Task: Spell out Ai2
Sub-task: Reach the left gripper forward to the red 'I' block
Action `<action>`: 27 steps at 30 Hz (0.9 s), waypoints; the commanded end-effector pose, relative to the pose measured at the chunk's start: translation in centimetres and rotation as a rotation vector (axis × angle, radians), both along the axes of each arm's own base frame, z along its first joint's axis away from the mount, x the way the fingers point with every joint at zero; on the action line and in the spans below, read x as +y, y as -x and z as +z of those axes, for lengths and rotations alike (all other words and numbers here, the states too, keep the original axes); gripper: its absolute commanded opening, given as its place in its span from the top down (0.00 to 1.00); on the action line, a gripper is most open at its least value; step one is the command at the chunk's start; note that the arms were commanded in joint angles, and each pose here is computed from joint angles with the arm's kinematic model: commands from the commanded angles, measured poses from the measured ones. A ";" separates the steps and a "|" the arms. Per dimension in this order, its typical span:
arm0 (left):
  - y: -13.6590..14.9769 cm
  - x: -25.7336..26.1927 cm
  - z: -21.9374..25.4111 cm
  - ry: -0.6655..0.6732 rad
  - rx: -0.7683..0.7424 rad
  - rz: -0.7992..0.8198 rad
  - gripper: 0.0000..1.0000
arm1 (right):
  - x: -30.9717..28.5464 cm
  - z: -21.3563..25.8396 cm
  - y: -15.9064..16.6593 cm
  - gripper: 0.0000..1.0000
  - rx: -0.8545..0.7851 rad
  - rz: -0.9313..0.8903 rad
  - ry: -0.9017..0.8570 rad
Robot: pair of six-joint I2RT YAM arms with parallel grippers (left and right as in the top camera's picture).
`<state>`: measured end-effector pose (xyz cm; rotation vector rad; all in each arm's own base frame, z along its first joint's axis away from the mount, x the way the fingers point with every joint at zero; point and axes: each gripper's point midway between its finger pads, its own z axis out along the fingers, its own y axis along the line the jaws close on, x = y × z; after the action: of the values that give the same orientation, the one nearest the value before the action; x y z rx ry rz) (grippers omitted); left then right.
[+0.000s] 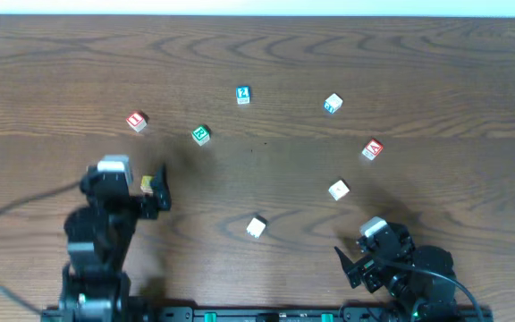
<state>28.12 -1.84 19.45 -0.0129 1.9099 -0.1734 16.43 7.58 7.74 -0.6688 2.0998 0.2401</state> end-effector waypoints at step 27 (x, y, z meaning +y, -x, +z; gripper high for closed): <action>-22.3 5.7 -1.0 0.082 0.372 0.283 0.05 | 0.1 -0.4 0.1 0.01 0.013 -0.004 -0.015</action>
<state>49.19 3.09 18.98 -0.3026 2.2488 -0.0564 16.45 7.58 7.79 -0.6684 2.0957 0.2391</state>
